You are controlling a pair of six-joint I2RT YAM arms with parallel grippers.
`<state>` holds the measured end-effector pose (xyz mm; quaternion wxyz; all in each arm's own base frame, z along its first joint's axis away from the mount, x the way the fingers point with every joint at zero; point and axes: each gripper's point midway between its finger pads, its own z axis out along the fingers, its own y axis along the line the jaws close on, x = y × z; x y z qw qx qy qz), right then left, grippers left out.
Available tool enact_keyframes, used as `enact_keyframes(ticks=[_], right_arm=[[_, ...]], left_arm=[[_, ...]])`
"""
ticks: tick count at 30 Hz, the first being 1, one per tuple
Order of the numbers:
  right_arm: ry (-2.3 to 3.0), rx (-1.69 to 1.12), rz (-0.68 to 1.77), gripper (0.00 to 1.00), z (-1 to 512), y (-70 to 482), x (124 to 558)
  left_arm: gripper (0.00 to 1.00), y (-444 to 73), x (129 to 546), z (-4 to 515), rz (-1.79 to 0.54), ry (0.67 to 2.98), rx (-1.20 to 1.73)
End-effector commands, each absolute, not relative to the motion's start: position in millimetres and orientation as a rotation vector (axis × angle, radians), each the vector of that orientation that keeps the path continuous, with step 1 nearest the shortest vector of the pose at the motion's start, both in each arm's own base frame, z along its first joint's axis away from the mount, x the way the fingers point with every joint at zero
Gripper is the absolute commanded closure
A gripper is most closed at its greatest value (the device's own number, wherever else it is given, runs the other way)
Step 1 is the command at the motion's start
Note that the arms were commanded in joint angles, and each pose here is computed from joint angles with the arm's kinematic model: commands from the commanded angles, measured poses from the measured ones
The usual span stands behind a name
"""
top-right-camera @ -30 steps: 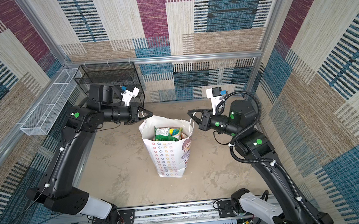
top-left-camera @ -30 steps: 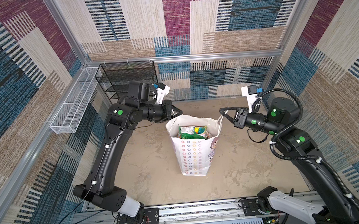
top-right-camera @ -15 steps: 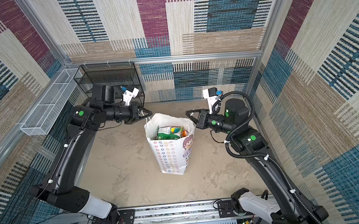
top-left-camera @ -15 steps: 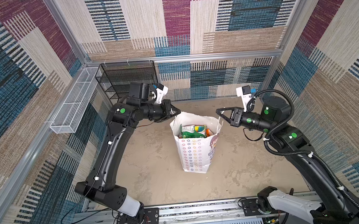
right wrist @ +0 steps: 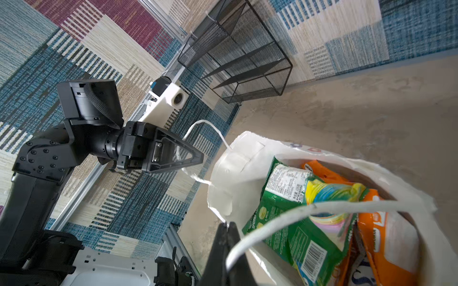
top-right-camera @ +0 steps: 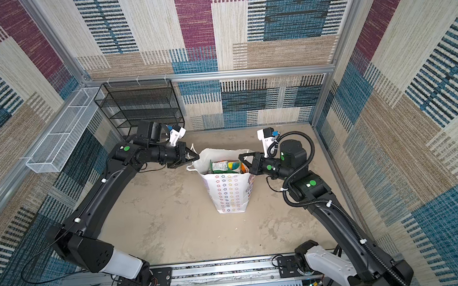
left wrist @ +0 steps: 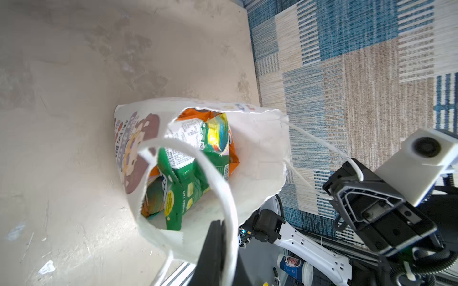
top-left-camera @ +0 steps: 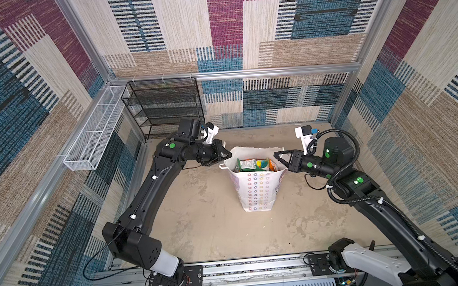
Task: Place the snacks into the paper bag
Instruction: 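Release the bag handle with the right gripper while the left gripper withdraws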
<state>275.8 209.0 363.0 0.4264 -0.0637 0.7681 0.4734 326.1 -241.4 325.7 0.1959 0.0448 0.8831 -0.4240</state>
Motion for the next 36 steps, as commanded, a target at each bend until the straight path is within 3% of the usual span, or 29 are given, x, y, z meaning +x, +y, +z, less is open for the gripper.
enact_keyframes(ticks=[1, 6, 9, 12, 18, 25, 36], right_arm=[[1.84, -0.155, 1.163, 0.93, 389, 205, 277], [1.891, -0.062, 1.146, 0.67, 384, 197, 280], [1.886, 0.013, 1.117, 0.45, 387, 186, 278], [1.848, 0.057, 1.088, 0.24, 396, 176, 275], [1.879, 0.094, 1.07, 0.0, 405, 172, 274], [1.894, 0.225, 0.984, 0.0, 401, 150, 273], [1.92, 0.199, 1.003, 0.0, 389, 157, 276]], left_arm=[[0.75, -246, 328, 349, -1.232, 2.384, 0.164], [0.39, -245, 327, 350, -1.246, 2.393, 0.179], [0.13, -241, 326, 350, -1.229, 2.398, 0.188], [0.02, -236, 322, 351, -1.204, 2.408, 0.203], [0.01, -222, 320, 360, -1.125, 2.425, 0.182], [0.01, -202, 315, 382, -1.14, 2.342, 0.121], [0.01, -188, 311, 385, -1.155, 2.303, 0.078]])
